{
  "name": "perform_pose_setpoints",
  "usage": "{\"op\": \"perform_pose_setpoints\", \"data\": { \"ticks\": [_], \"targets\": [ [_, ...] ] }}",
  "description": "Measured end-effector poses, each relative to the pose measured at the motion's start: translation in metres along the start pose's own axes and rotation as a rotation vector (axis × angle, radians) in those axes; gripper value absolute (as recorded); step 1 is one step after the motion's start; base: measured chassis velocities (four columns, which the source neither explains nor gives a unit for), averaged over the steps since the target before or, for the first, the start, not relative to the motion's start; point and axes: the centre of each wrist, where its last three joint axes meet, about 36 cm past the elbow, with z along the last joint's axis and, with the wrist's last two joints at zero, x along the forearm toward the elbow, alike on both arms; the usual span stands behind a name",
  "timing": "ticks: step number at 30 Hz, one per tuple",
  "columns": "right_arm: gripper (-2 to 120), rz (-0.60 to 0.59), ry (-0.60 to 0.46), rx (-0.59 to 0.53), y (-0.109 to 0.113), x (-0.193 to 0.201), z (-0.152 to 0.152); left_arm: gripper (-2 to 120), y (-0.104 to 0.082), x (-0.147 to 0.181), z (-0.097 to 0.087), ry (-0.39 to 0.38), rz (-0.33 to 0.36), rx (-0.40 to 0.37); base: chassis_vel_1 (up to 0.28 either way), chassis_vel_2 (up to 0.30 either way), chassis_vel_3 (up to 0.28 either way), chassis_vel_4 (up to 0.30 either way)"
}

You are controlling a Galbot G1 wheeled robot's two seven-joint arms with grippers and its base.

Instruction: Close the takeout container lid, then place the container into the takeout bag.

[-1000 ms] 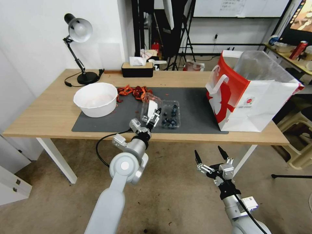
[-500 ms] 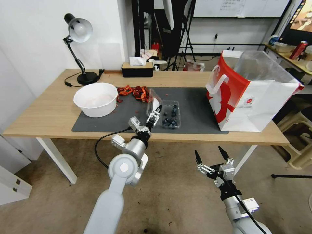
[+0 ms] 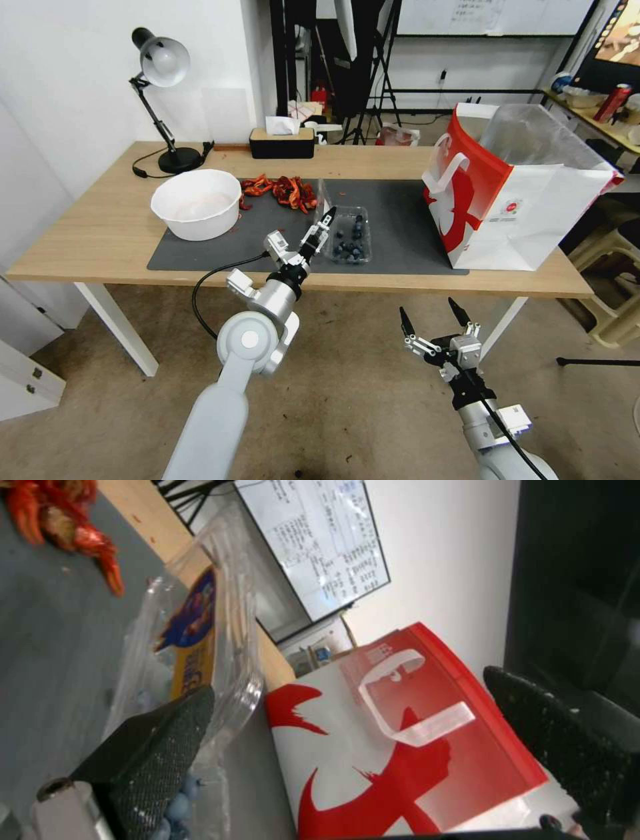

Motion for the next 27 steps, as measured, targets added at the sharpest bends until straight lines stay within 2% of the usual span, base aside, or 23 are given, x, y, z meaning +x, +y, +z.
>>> {"op": "perform_pose_setpoints", "data": {
  "ticks": [12,17,27],
  "targets": [
    [100,0.005,0.011,0.001,0.002,0.005,0.004,100,0.003,-0.013,-0.004,0.030,0.034,-0.024,0.000,0.000,0.000,0.000],
    [100,0.004,0.010,0.003,0.004,0.005,0.004,100,0.007,-0.021,-0.008,0.074,0.065,-0.042,0.000,0.000,0.000,0.000],
    [100,0.003,0.015,0.005,0.007,0.007,0.005,100,0.013,-0.034,-0.015,0.134,0.085,-0.059,0.000,0.000,0.000,0.000]
  ]
}}
